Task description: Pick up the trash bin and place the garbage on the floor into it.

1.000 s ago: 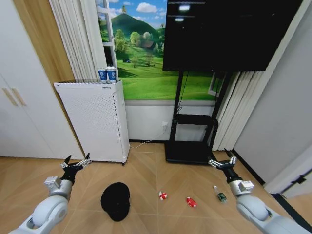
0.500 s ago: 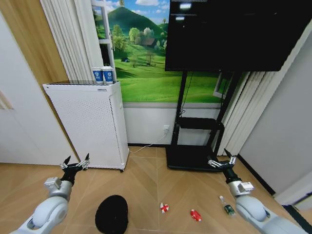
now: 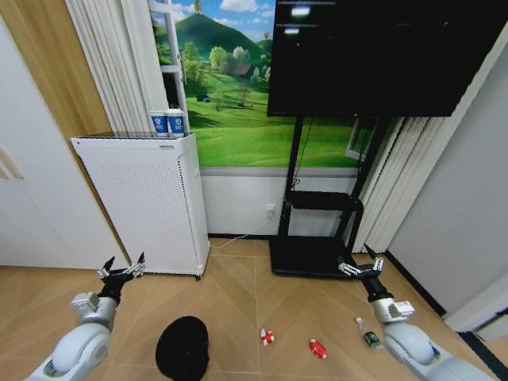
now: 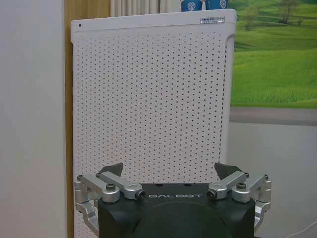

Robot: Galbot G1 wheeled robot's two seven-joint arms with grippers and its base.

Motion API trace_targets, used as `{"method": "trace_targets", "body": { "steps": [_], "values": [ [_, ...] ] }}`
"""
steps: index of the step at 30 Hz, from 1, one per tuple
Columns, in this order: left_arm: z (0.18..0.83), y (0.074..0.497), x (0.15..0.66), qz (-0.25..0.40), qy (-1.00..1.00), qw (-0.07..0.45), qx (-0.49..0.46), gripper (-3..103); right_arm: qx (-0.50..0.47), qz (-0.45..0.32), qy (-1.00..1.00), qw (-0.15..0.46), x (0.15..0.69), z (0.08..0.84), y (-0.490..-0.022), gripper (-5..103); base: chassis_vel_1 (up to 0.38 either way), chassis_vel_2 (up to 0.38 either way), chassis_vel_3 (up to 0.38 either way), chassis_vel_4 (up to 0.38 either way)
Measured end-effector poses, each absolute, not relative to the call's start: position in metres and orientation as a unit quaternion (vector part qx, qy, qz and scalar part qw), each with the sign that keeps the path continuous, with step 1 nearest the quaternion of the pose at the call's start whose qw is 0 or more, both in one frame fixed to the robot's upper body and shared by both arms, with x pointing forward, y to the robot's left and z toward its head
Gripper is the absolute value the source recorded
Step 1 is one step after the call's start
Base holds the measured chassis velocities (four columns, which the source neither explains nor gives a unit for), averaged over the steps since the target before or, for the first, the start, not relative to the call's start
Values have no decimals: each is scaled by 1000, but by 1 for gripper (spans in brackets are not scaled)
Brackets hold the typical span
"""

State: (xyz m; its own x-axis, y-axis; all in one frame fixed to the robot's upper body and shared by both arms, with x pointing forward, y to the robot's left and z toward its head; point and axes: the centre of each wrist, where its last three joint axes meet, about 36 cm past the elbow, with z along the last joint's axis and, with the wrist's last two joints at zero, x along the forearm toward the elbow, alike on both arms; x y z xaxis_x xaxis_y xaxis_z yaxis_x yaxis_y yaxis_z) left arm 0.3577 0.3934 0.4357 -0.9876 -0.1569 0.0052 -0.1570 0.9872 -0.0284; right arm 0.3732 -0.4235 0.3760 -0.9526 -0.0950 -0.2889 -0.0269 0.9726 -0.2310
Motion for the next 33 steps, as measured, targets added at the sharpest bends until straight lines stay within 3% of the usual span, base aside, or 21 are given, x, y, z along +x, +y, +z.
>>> {"method": "trace_targets", "body": {
  "steps": [33],
  "values": [
    [433, 388, 352, 16, -997, 7, 77, 100, -25, -105, 982, 152, 371, 378, -423, 100, 0, 0, 0, 0]
  ]
}}
